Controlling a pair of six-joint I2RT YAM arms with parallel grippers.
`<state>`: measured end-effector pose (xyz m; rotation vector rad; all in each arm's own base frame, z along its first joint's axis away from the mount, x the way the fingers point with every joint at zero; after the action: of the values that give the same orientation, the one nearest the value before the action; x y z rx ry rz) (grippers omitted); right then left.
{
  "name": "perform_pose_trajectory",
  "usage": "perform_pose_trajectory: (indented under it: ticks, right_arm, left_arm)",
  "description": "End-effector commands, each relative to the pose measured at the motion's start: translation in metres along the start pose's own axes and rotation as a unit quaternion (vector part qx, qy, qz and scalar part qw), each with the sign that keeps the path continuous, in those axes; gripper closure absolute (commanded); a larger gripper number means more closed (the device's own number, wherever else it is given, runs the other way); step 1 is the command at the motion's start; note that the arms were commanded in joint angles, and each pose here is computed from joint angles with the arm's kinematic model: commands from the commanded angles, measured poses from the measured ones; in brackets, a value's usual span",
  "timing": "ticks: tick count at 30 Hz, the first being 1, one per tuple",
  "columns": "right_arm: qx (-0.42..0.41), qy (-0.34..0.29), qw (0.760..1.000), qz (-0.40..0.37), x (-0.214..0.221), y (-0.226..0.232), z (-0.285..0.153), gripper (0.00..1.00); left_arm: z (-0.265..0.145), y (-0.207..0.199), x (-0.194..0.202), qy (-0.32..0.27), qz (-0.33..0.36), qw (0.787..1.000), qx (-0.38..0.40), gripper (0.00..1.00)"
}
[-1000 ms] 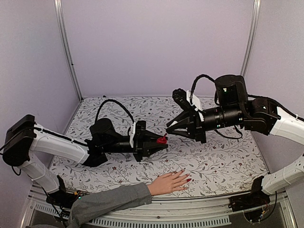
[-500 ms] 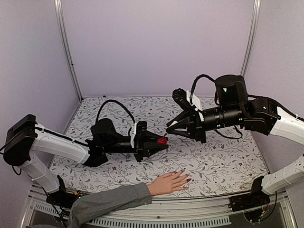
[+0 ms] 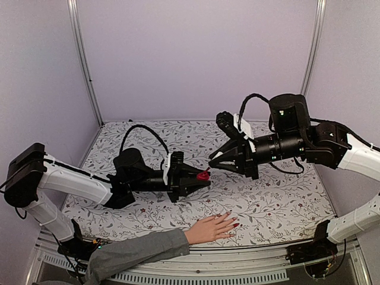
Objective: Paint the nails
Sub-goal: Close the nail polish bottle.
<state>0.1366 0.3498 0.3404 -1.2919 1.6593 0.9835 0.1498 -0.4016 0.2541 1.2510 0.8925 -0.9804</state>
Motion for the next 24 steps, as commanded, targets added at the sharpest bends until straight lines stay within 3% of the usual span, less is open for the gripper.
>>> perform_pose_trajectory:
  ticks: [1,24]
  right_arm:
    - [0.004,0.002,1.000,-0.001,0.0029,0.0035,-0.0051,1.00]
    - [0.007,0.017,1.000,-0.006,0.0048,0.0026,0.0001,1.00]
  left_arm:
    - [0.0043,-0.0003,-0.0091,-0.016,0.007,1.000,0.001,1.00]
    - [0.0121,0.0041,-0.0035,0.002,0.003,1.000,0.000,1.00]
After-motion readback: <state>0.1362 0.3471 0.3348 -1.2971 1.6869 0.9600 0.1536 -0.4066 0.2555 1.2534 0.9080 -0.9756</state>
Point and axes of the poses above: each gripper's point midway between its finger pads, its own z axis out along the fingers, its own y axis along the line the jaws close on, x = y × z, the point moved 2 cm from there along -z, back along the fingers, and after that the axes turned 9 degrees about z, right-handed, at the moved point
